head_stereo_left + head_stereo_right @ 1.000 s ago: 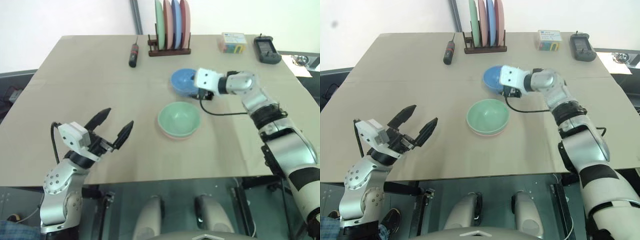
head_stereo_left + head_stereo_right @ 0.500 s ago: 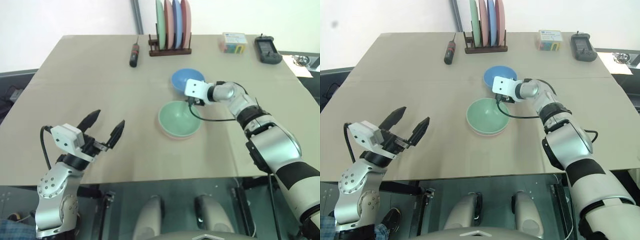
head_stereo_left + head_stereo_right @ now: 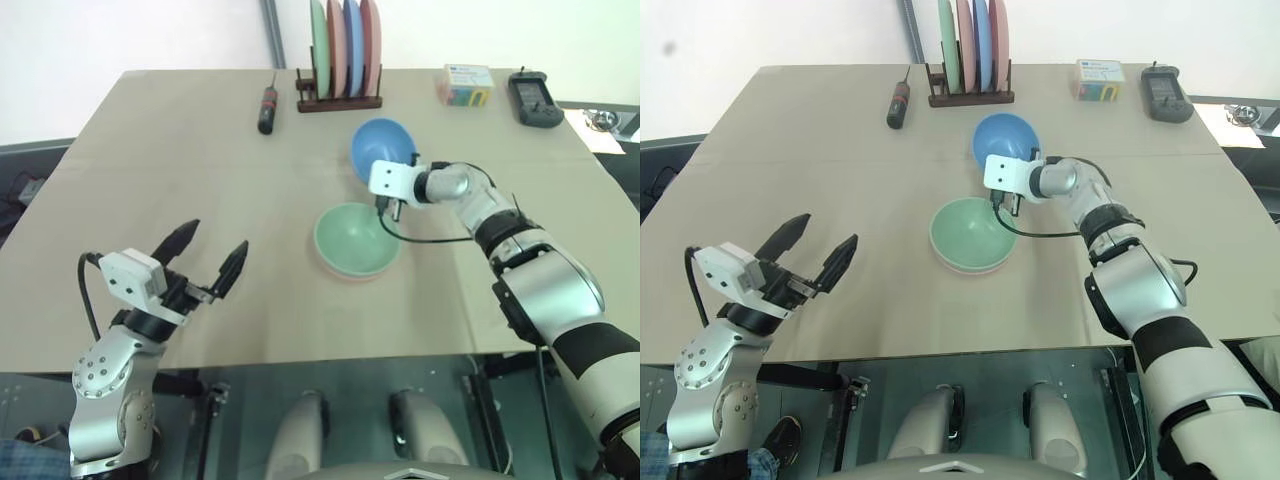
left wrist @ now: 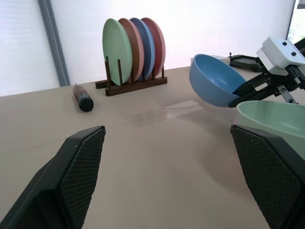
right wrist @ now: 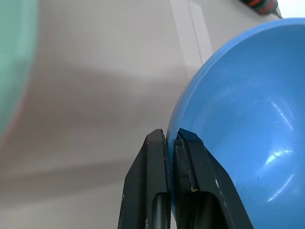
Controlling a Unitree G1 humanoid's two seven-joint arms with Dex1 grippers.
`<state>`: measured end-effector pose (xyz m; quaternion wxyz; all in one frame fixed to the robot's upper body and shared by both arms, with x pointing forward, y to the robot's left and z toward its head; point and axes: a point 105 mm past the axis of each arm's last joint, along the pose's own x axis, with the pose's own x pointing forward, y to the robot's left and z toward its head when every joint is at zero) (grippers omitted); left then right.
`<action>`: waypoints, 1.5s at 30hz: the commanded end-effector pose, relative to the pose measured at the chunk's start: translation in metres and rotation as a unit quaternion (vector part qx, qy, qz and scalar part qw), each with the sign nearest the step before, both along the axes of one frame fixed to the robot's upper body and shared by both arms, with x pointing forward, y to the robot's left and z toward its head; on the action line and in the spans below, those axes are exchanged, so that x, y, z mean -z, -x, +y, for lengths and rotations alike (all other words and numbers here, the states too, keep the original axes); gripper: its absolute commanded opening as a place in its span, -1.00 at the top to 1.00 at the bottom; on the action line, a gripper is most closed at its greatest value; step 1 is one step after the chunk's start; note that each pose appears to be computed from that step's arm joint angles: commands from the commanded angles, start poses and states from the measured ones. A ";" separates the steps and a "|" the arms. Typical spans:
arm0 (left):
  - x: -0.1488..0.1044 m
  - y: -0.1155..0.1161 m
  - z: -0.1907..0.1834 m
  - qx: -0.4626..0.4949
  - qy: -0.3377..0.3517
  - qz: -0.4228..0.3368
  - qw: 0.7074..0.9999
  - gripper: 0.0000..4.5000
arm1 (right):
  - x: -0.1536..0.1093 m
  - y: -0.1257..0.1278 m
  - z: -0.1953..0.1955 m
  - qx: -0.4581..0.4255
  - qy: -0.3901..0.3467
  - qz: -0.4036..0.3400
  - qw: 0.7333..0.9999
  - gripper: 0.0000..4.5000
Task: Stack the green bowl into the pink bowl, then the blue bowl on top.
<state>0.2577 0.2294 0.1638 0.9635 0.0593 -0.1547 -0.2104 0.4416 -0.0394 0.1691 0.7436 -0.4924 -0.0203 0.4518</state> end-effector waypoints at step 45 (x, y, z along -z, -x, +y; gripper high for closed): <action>0.032 0.009 0.003 0.102 -0.123 0.115 0.981 -1.00 | -0.026 0.155 -0.144 -0.054 -0.256 0.131 0.956 -0.42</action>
